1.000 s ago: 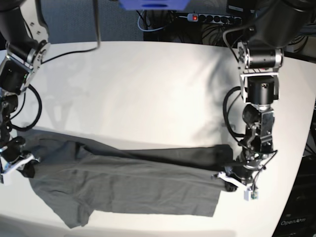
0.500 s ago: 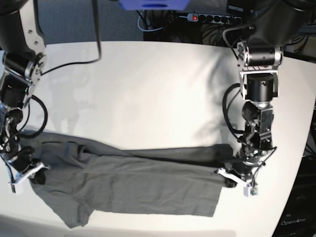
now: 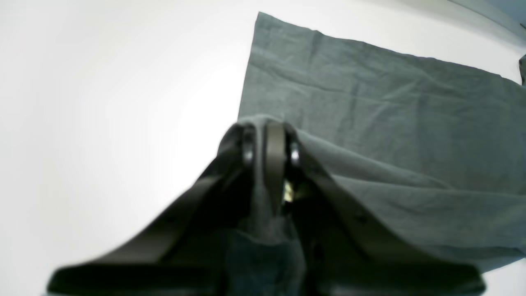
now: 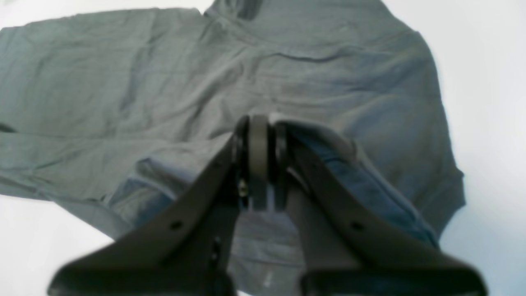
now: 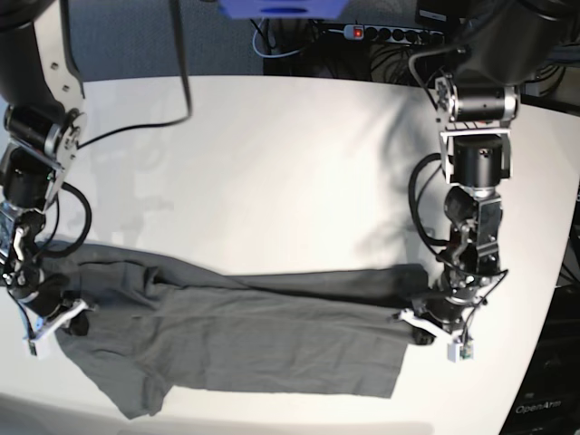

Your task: Fold the T-shirt properly

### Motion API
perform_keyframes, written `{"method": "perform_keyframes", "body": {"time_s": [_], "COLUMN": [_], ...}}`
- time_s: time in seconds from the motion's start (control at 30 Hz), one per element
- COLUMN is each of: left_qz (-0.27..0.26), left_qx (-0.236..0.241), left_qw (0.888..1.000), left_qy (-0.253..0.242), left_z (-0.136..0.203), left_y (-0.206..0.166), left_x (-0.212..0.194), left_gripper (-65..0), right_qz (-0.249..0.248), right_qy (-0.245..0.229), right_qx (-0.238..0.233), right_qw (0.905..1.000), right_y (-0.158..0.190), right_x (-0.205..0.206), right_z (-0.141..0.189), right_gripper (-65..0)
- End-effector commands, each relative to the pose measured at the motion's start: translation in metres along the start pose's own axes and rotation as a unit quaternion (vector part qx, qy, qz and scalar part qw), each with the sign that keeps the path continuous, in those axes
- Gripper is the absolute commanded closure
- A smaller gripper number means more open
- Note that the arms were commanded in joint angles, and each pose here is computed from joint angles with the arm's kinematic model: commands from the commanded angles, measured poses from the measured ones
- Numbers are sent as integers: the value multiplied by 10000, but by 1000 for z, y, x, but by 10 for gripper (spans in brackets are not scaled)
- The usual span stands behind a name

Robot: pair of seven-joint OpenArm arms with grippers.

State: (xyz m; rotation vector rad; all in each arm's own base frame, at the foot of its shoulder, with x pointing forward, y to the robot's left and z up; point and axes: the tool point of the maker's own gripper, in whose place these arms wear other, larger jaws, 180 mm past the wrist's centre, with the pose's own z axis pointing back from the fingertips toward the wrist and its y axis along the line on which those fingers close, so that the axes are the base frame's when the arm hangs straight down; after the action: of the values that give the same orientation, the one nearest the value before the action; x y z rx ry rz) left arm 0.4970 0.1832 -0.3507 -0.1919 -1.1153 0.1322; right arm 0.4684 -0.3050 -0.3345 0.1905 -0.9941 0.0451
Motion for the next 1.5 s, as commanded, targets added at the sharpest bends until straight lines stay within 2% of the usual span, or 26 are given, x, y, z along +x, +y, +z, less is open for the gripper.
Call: {"method": "perform_keyframes", "body": {"time_s": [0.0,0.37,0.53,0.67,0.77,1.2,1.27,1.37,1.47], "left_qz": [-20,-25,-22,-13,-20,-36,-38,-30,-32], "left_qx": [-39,-31,-23,-20,-17,13,8,15,-1], "left_qw": [9992,9994,9995,9996,9996,9996,9995,9990,9989], "left_qy": [-404,-350,-304,-283,-282,-293,-323,-440,-467], "left_z": [-1,1,1,2,2,2,2,1,0], "left_y": [-3,-2,-1,0,0,3,3,2,0], "left_x": [33,26,21,17,17,19,22,36,39], "left_gripper": [-25,-25,-25,-25,-25,-26,-27,-82,-223], "right_qz": [79,61,-317,-719,-833,-846,-867,-865,-877], "right_qy": [-509,-506,-493,-499,-505,-460,-455,-447,-409], "right_qx": [-21,-14,-630,-1207,-1359,-1406,-1413,-1420,-1429], "right_qw": [9987,9987,9963,9888,9859,9854,9851,9851,9850], "right_y": [-5,-5,-26,-44,-48,-48,-49,-49,-50], "right_x": [43,44,43,39,38,34,33,30,24], "right_z": [7,6,7,7,8,7,8,8,8], "right_gripper": [-15,-15,-15,-15,-15,-17,-52,-123,-209]}}
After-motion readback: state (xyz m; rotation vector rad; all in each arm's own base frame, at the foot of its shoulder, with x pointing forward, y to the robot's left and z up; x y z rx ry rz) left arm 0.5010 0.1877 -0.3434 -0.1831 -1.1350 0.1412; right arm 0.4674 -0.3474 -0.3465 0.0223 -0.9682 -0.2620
